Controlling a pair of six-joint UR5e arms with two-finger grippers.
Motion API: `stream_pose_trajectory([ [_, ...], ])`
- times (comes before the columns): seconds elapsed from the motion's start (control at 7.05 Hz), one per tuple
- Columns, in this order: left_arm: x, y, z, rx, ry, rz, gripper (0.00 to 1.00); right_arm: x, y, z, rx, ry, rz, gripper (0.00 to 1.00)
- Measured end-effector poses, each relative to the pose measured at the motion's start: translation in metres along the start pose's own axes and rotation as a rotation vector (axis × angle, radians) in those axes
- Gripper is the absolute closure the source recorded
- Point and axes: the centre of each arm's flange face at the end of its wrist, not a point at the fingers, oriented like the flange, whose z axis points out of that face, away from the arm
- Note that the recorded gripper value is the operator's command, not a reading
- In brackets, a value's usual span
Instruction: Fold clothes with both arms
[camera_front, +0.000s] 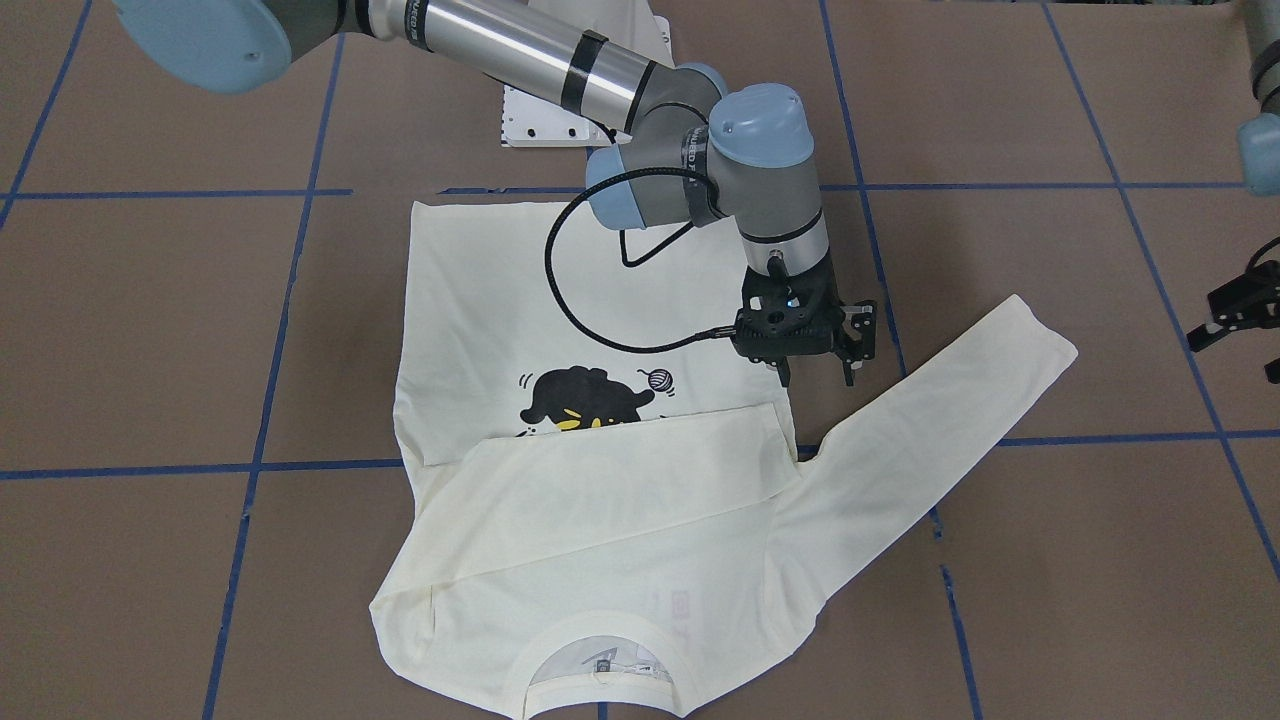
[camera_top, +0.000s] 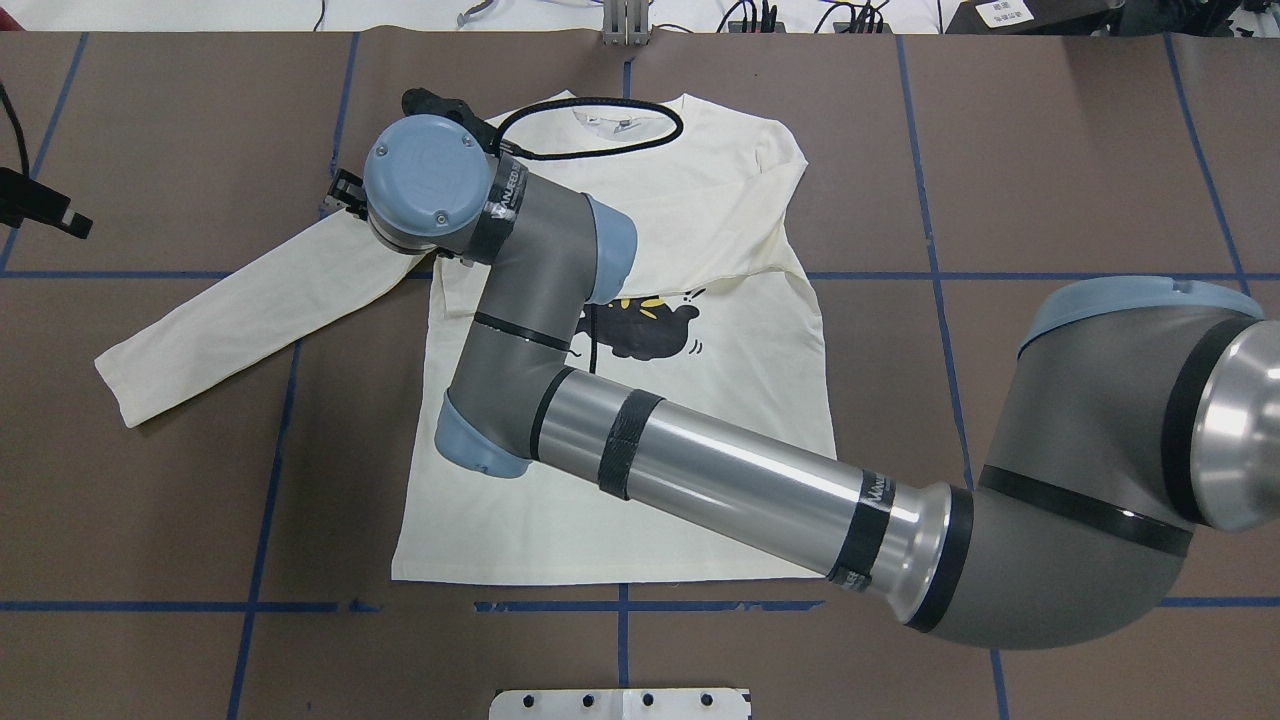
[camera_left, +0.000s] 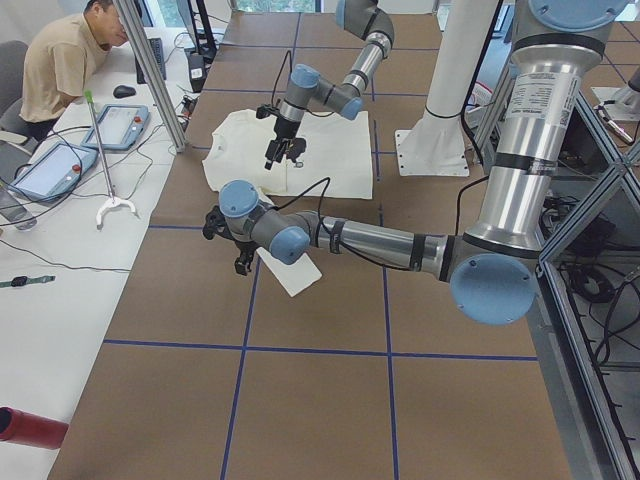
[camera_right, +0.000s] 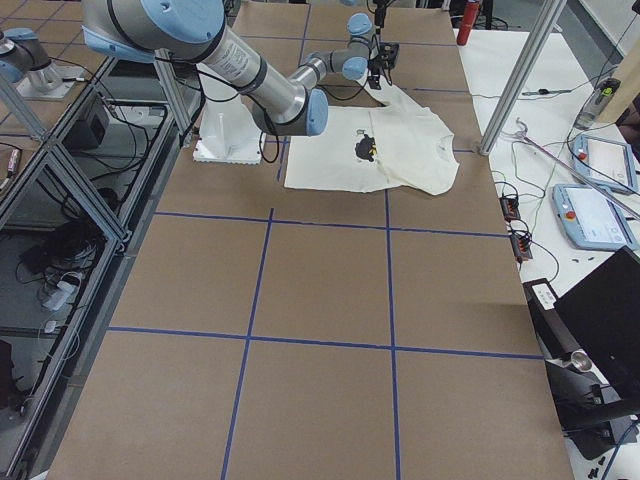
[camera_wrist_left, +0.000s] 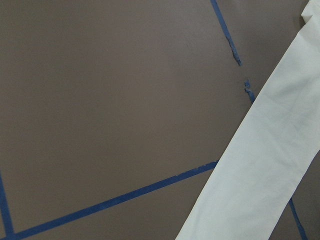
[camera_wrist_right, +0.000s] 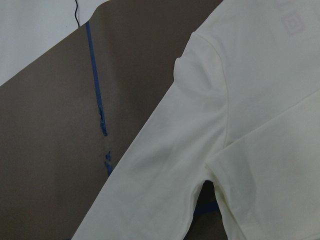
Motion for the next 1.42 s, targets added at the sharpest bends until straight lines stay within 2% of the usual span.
stream_pose_trajectory([
  [0.14,0.002,0.014,0.022,-0.026,-0.021,-0.062,0.03,0.036,-0.044,-0.011,0.013,-0.002,0.022,0.0],
  [0.43,-0.042,0.067,0.054,-0.052,-0.035,-0.112,0.1,0.102,-0.147,-0.039,-0.029,0.029,0.039,0.0],
  [0.57,-0.059,0.086,0.074,-0.069,-0.033,-0.11,0.11,0.122,-0.177,-0.049,-0.048,0.04,0.03,0.0],
  [0.71,-0.061,0.097,0.09,-0.09,-0.029,-0.102,0.15,0.134,-0.191,-0.054,-0.053,0.045,0.016,0.0],
  [0.85,-0.055,0.101,0.1,-0.105,-0.022,-0.09,0.32,0.147,-0.197,-0.059,-0.052,0.046,0.008,0.0],
  [0.99,-0.048,0.104,0.107,-0.119,-0.016,-0.079,0.57,0.162,-0.199,-0.062,-0.049,0.048,0.001,0.0],
  [1.13,-0.043,0.105,0.111,-0.126,-0.012,-0.073,0.89,0.171,-0.198,-0.063,-0.048,0.051,-0.007,0.0],
  [1.28,-0.039,0.103,0.113,-0.127,-0.009,-0.068,1.0,0.178,-0.197,-0.064,-0.048,0.052,-0.01,0.0],
  [1.42,-0.034,0.1,0.114,-0.127,-0.006,-0.061,1.0,0.183,-0.197,-0.065,-0.048,0.053,-0.012,0.0],
])
